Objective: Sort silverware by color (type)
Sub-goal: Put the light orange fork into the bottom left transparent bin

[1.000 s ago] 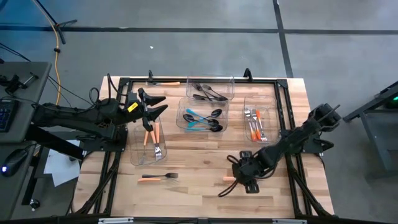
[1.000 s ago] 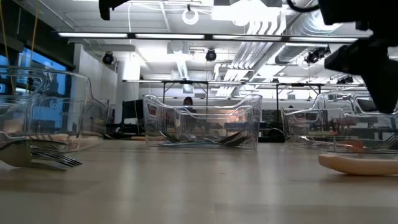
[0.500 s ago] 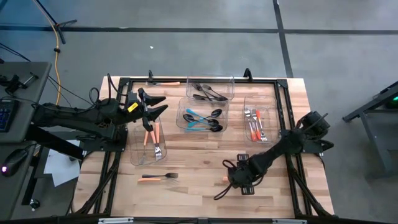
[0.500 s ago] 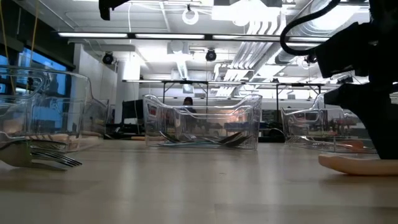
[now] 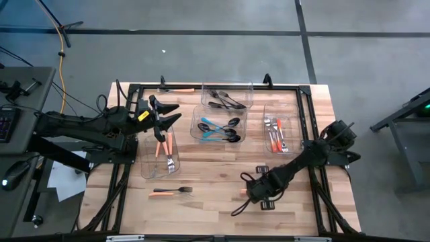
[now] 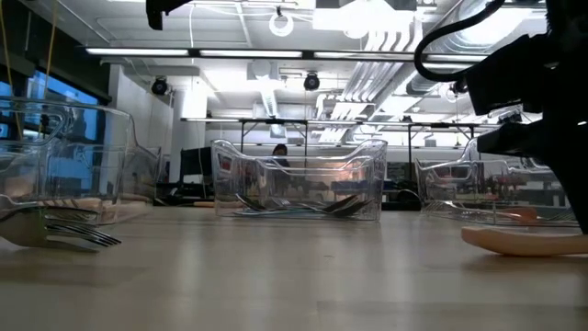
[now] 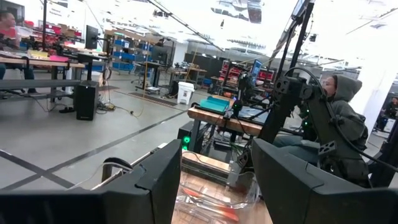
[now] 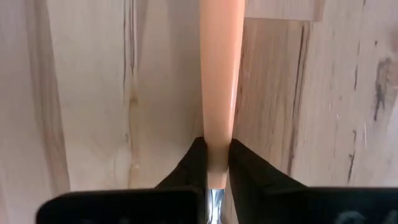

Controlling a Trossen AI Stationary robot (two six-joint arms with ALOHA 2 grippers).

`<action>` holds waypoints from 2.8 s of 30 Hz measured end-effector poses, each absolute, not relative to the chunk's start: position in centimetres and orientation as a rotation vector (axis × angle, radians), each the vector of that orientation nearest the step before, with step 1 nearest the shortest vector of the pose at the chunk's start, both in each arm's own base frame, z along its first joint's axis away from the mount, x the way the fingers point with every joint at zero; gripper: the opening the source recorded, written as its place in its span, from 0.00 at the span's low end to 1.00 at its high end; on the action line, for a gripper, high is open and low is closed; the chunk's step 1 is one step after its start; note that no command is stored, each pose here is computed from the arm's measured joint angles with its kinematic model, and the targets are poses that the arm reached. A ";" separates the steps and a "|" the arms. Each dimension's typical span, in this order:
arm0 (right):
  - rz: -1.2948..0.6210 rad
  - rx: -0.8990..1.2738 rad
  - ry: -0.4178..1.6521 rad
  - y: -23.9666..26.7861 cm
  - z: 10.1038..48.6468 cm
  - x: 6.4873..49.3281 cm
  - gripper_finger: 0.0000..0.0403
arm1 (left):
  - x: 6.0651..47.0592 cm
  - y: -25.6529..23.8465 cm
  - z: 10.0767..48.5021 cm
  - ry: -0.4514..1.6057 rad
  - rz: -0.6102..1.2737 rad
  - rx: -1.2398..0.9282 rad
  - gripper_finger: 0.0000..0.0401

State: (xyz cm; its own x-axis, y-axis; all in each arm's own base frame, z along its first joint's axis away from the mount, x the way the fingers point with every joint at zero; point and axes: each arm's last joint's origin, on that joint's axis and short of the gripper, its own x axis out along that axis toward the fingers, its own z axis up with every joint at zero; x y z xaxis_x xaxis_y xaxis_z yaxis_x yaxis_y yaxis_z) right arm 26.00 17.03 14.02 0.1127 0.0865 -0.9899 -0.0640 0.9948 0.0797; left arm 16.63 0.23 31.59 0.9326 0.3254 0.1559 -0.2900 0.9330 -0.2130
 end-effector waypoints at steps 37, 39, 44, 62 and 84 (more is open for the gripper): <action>0.056 0.426 0.804 11.5 21.6 20.4 0.05 | 17.1 0.0 31.4 -0.177 0.248 -0.208 0.46; -0.028 0.379 0.684 9.9 22.9 22.0 0.05 | 17.6 0.0 31.1 -0.168 0.236 -0.206 0.46; -0.192 0.261 0.421 5.0 26.3 25.1 0.05 | 19.9 -0.2 30.7 -0.112 0.236 -0.160 0.46; -0.242 0.197 0.065 -2.0 29.2 29.0 0.05 | 27.8 0.1 31.0 -0.034 0.186 0.008 0.46; -0.115 0.171 0.062 -1.3 28.1 33.4 0.05 | 28.4 1.2 30.6 -0.052 0.127 -0.054 0.46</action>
State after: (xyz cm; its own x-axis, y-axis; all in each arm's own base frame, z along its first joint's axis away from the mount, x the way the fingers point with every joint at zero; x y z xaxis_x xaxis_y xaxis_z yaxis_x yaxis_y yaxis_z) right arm 33.42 -1.28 28.06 0.9915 -0.1088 -0.0713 0.1193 0.9789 0.1657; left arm 28.41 1.24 30.64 0.9906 0.1279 0.0488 -0.1251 0.9905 -0.0571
